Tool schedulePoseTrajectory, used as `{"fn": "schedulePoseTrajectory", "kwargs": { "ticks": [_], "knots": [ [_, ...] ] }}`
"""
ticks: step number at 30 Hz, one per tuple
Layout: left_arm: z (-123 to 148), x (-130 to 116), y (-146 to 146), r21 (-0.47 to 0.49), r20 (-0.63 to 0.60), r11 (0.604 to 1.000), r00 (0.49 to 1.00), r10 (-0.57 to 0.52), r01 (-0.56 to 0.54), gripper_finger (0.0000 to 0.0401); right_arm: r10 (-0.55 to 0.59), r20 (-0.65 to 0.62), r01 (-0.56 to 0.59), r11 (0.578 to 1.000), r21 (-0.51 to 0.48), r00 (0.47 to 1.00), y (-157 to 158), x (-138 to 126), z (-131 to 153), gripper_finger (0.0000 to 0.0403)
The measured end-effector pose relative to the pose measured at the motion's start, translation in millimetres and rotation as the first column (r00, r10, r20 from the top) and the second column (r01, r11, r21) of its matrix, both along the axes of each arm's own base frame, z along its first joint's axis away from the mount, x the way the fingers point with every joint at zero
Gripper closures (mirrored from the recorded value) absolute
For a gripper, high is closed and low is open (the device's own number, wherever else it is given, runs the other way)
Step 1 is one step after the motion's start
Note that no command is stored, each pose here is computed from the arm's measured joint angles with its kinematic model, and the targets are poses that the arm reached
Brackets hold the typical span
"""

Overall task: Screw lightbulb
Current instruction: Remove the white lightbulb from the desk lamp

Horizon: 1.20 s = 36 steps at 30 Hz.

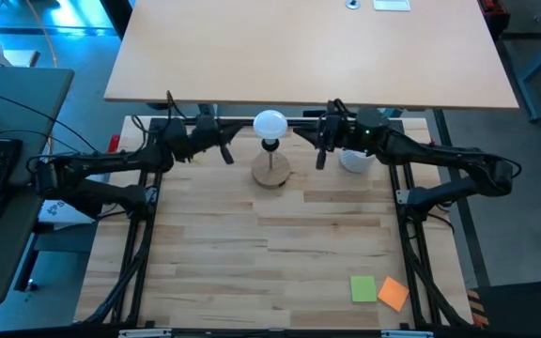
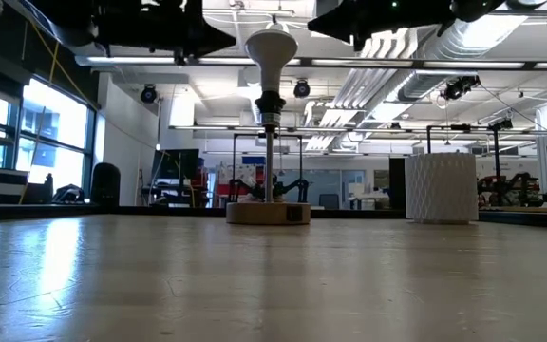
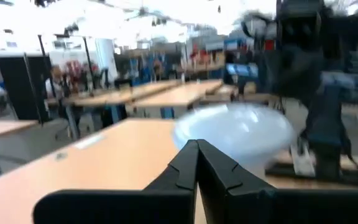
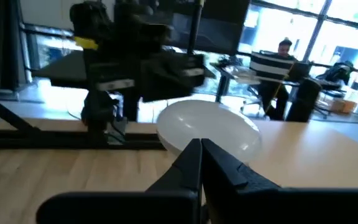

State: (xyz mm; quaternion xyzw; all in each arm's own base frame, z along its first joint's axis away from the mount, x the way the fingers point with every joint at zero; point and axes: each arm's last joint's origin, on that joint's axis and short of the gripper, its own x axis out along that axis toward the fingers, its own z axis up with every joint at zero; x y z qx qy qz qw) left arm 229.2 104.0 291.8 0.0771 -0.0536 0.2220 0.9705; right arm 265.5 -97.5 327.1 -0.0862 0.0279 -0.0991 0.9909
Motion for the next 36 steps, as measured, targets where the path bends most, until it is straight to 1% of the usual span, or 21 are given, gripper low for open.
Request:
{"fn": "schedulePoseTrajectory", "kwargs": {
  "ticks": [2, 4, 8, 12, 16, 19, 22, 24, 26, 28, 30, 32, 34, 36],
  "knots": [
    [-1, 0, 10, -0.006, 0.043, 1.0, 0.999, -0.03, 0.03, 0.0401, 0.0, 0.004, 0.0, 1.0, 0.013, 1.0, 1, 5, -3, 0.0403],
    [-4, 2, 18, -0.028, 0.08, 0.997, 0.994, -0.073, 0.076, 0.0401, -0.027, 0.013, 0.027, 1.0, 0.014, 1.0, 0, 9, -6, 0.0403],
    [-11, 13, 24, -0.083, 0.091, 0.979, 0.979, -0.181, 0.188, 0.0401, -0.051, 0.033, 0.05, 0.999, 0.021, 0.998, -6, 17, -11, 0.0403],
    [-12, 21, 17, -0.108, 0.097, 0.965, 0.969, -0.228, 0.238, 0.0401, -0.083, 0.052, 0.081, 0.996, 0.039, 0.995, -17, 22, -18, 0.0403],
    [-8, 25, 2, -0.12, 0.108, 0.937, 0.943, -0.315, 0.327, 0.0401, -0.127, 0.092, 0.123, 0.991, 0.05, 0.988, -32, 25, -23, 0.0403],
    [-4, 26, -8, -0.109, 0.127, 0.933, 0.936, -0.329, 0.343, 0.0401, -0.183, 0.116, 0.177, 0.982, 0.062, 0.976, -42, 24, -24, 0.0403],
    [-4, 27, -15, -0.123, 0.115, 0.926, 0.932, -0.344, 0.357, 0.0401, -0.241, 0.106, 0.239, 0.97, 0.038, 0.965, -51, 18, -23, 0.0403],
    [-3, 25, -16, -0.133, 0.094, 0.942, 0.95, -0.299, 0.309, 0.0401, -0.252, 0.105, 0.251, 0.968, 0.023, 0.962, -53, 11, -18, 0.0403],
    [-3, 20, -13, -0.141, 0.056, 0.971, 0.981, -0.186, 0.193, 0.0401, -0.254, 0.091, 0.254, 0.967, 0.022, 0.963, -51, 5, -13, 0.0403],
    [-6, 17, -8, -0.14, 0.013, 0.987, 0.997, -0.074, 0.075, 0.0401, -0.237, 0.068, 0.235, 0.971, 0.032, 0.969, -46, 0, -9, 0.0403],
    [-7, 15, -1, -0.133, -0.004, 0.991, 1.0, 0.027, -0.027, 0.0401, -0.184, 0.05, 0.182, 0.983, 0.039, 0.982, -38, -1, -8, 0.0403],
    [-6, 13, 6, -0.111, 0.009, 0.989, 0.995, 0.103, -0.102, 0.0401, -0.095, 0.03, 0.093, 0.994, 0.055, 0.995, -29, 1, -8, 0.0403],
    [-8, 13, 14, -0.099, 0.026, 0.987, 0.991, 0.13, -0.127, 0.0401, -0.038, 0.02, 0.036, 0.996, 0.084, 0.999, -21, 5, -10, 0.0403],
    [-10, 16, 20, -0.093, 0.053, 0.992, 0.994, 0.093, -0.088, 0.0401, -0.02, 0.019, 0.018, 0.995, 0.096, 1.0, -16, 9, -12, 0.0403]
  ]
}}
